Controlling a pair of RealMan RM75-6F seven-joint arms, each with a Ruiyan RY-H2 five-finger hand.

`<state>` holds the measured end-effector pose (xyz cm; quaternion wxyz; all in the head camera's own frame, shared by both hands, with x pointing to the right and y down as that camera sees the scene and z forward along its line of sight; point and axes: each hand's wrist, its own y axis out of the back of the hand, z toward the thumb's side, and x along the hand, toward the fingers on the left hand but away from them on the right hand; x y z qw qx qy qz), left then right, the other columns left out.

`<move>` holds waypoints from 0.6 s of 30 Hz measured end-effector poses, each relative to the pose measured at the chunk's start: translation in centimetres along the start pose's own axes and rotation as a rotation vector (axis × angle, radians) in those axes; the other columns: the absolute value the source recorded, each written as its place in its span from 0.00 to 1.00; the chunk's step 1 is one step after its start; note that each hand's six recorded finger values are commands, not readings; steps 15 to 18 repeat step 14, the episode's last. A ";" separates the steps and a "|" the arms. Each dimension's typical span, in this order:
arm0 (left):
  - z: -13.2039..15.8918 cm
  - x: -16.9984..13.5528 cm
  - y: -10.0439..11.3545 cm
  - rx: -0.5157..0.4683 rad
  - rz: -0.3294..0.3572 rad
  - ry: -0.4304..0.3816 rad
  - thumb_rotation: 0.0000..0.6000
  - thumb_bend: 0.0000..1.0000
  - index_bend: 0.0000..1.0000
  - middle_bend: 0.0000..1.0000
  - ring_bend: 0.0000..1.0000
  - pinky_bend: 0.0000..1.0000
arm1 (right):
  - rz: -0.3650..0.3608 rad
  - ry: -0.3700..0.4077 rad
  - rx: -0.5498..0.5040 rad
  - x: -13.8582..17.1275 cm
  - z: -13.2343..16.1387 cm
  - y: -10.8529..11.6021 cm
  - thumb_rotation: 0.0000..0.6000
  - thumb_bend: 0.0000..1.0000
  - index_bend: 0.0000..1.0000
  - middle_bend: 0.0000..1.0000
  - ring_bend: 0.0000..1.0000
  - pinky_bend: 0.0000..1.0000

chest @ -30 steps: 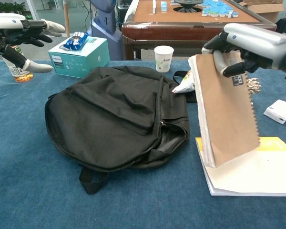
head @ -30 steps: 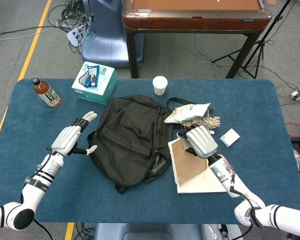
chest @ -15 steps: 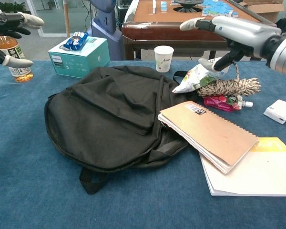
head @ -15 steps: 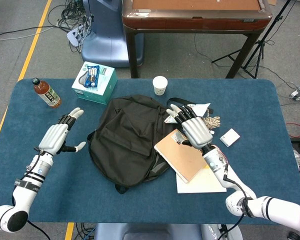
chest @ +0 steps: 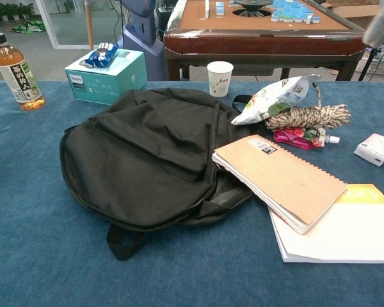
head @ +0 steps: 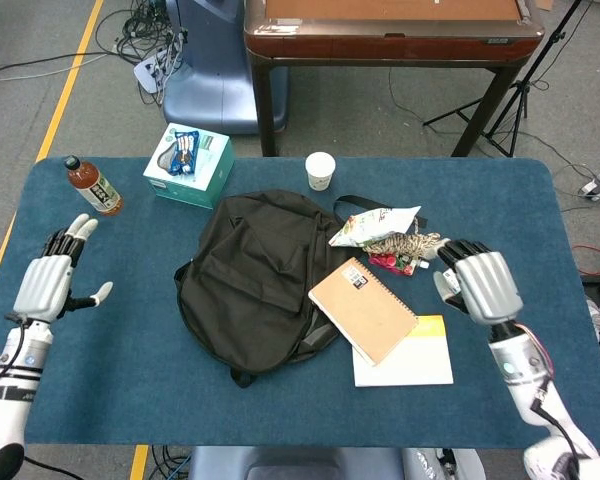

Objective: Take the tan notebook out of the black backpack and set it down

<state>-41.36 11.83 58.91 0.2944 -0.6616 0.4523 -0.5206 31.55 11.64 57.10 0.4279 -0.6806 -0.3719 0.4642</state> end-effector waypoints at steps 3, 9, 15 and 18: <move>-1.4 -1.6 0.2 0.012 0.028 0.027 1.00 0.23 0.07 0.00 0.00 0.02 | 0.014 -0.059 0.025 2.8 -1.6 0.2 1.00 0.49 0.43 0.40 0.37 0.47; -2.7 -4.6 -0.2 0.036 0.049 0.052 1.00 0.23 0.09 0.00 0.00 0.02 | 0.053 -0.156 0.039 7.4 -3.7 -0.1 1.00 0.49 0.43 0.40 0.37 0.46; -2.8 -7.0 -0.8 0.061 0.047 0.072 1.00 0.23 0.10 0.00 0.00 0.02 | 0.086 -0.226 0.022 10.3 -4.9 -0.9 1.00 0.49 0.43 0.40 0.37 0.47; -2.8 -7.0 -0.8 0.061 0.047 0.072 1.00 0.23 0.10 0.00 0.00 0.02 | 0.086 -0.226 0.022 10.3 -4.9 -0.9 1.00 0.49 0.43 0.40 0.37 0.47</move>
